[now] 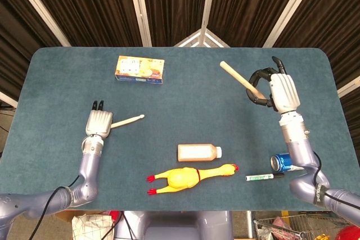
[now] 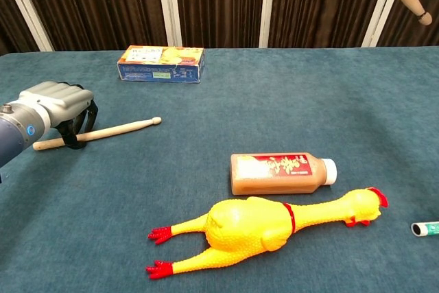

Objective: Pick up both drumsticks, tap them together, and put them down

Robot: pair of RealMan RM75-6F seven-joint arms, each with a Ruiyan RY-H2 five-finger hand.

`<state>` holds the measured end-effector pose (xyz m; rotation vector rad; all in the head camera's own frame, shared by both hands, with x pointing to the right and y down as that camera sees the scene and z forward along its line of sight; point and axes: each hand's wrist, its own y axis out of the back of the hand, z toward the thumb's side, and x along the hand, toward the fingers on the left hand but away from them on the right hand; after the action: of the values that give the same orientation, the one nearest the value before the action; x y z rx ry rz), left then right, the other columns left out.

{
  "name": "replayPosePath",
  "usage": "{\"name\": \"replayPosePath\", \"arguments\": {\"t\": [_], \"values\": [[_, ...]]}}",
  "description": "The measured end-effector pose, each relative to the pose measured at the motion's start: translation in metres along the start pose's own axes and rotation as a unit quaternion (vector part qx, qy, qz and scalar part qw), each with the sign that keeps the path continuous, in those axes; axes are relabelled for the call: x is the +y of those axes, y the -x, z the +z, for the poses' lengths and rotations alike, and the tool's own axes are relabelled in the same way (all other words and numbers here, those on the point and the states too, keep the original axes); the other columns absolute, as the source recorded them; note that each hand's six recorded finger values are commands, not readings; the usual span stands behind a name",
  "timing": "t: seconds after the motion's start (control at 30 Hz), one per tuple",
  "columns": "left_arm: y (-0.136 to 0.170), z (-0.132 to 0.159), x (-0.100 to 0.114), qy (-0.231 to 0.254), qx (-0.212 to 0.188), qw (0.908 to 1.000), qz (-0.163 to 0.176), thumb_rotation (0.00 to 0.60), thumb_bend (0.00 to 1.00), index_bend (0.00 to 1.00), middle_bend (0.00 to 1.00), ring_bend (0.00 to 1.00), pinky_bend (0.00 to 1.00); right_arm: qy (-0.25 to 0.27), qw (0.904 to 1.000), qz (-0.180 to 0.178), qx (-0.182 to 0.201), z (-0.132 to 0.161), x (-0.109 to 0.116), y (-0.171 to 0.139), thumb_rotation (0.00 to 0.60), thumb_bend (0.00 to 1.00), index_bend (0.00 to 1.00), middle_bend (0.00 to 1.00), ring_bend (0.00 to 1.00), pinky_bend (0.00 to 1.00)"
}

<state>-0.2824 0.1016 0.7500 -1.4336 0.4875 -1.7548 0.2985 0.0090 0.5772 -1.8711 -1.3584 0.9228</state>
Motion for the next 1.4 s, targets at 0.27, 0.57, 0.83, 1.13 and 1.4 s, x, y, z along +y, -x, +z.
{"name": "replayPosePath", "arguments": {"t": [0.27, 0.57, 0.83, 1.13, 1.4], "values": [[0.0, 0.001, -0.002, -0.023, 0.007, 0.9997, 0.003, 0.6, 0.4, 0.55, 0.56, 0.07, 0.0, -0.003, 1.0, 0.001, -0.001, -0.001, 0.003, 0.0, 0.6, 0.46, 0.65, 0.61, 0.39, 0.06], [0.0, 0.002, -0.001, -0.04, 0.01, 0.9991, 0.013, 0.6, 0.47, 0.59, 0.56, 0.08, 0.0, -0.005, 1.0, -0.004, -0.004, -0.002, 0.006, 0.001, 0.6, 0.46, 0.65, 0.61, 0.39, 0.06], [-0.003, -0.004, -0.001, -0.041, 0.012, 0.9988, 0.024, 0.6, 0.49, 0.61, 0.57, 0.09, 0.0, -0.003, 1.0, -0.003, -0.003, -0.001, 0.005, 0.003, 0.6, 0.46, 0.65, 0.61, 0.39, 0.06], [-0.006, -0.011, -0.002, -0.031, 0.001, 0.9988, 0.038, 0.6, 0.49, 0.61, 0.57, 0.09, 0.0, -0.005, 1.0, -0.003, -0.003, -0.001, 0.005, 0.004, 0.6, 0.46, 0.65, 0.61, 0.39, 0.07], [-0.004, -0.014, 0.014, 0.006, -0.035, 0.9959, 0.083, 0.6, 0.49, 0.62, 0.58, 0.09, 0.0, -0.014, 0.9999, 0.001, -0.001, 0.001, 0.004, 0.008, 0.6, 0.46, 0.66, 0.61, 0.39, 0.07]]}}
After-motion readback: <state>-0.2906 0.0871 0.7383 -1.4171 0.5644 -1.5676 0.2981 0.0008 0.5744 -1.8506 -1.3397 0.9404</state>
